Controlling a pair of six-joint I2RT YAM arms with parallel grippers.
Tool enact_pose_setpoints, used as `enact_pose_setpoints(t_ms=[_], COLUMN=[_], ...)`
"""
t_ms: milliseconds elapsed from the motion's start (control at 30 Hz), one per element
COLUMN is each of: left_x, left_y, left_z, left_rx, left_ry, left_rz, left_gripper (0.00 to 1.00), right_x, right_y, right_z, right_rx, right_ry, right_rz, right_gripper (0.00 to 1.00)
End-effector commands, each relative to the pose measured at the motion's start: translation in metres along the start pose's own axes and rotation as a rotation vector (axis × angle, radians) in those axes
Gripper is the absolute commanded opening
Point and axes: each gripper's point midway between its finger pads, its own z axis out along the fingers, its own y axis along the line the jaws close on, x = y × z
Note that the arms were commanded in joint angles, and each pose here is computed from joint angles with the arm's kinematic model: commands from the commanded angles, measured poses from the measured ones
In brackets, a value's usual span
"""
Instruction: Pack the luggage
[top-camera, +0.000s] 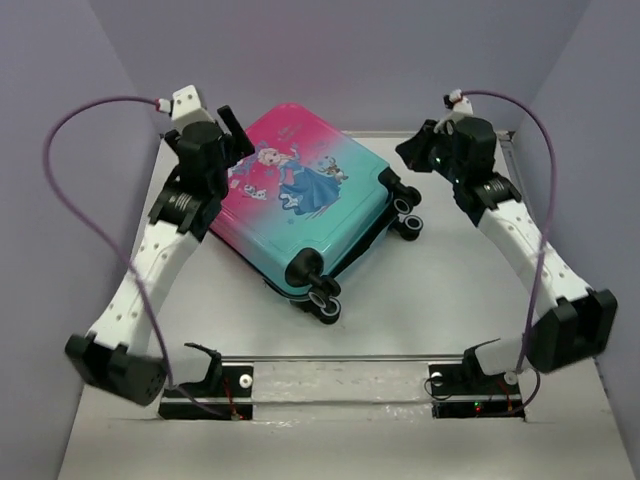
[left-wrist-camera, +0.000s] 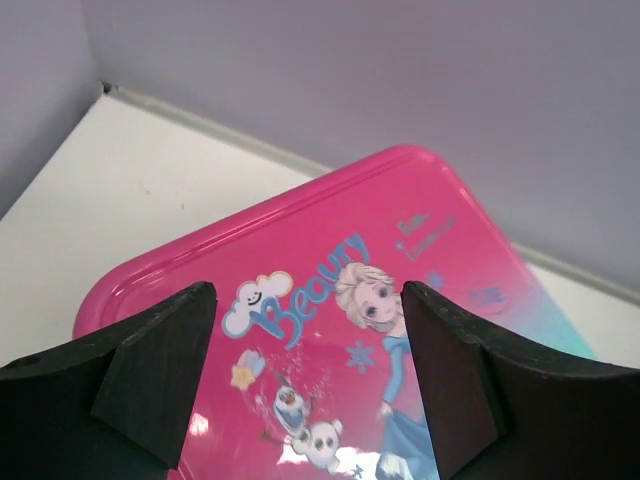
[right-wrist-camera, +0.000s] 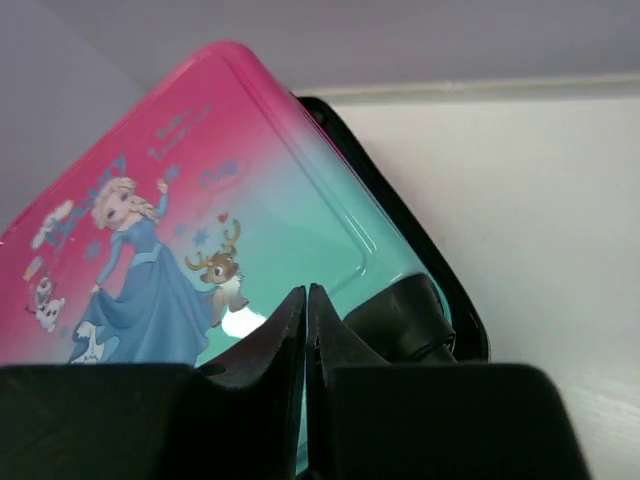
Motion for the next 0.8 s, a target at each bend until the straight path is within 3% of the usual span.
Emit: enact_pose_setpoints(t_ms=[0,33,67,200,433,600,767], left_x=[0.008,0.01,0.008,0.008,0.039,0.103,0.136], left_y=[0.006,0.013,0.024,0.055,0.087,0.087,0.102], left_z=[0.067,0.077,0.1,0.151,0.211,0.245,0.259], left_rx=[0.045,0.023,-0.014,-0.113,-0.104,-0.044,-0.051], left_ry=[0.077,0.089,0.098,0.146,0.297,0.476,0.535], left_rz=[0.02,0.028,0.036,0.086,0.031,0.04,0.072], left_gripper=[0.87,0.87,0.87,0.88,0.88,0.88,0.88], right_x=[0.046,0.047,0.085,0.148,0.201,0.214,0.203], right_y=[0.007,0.013,0.007,-0.002,-0.017,-0.029,-0.026], right_z=[-0.049,-0.067,-0.069,-0.091,-0.104,-0.079,-0.058], right_rx=[-0.043,-0.066,-0.062,-0.048,-0.035,0.009,0.0], right_ry=[-0.058,-0.085,-0.019,0.098,0.216,0.261,0.236], right_rz=[0.052,0.054,0.06,0.048,0.034,0.036,0.039], right_gripper=[0.07,0.07,0.07,0.07,0.07,0.07,0.07])
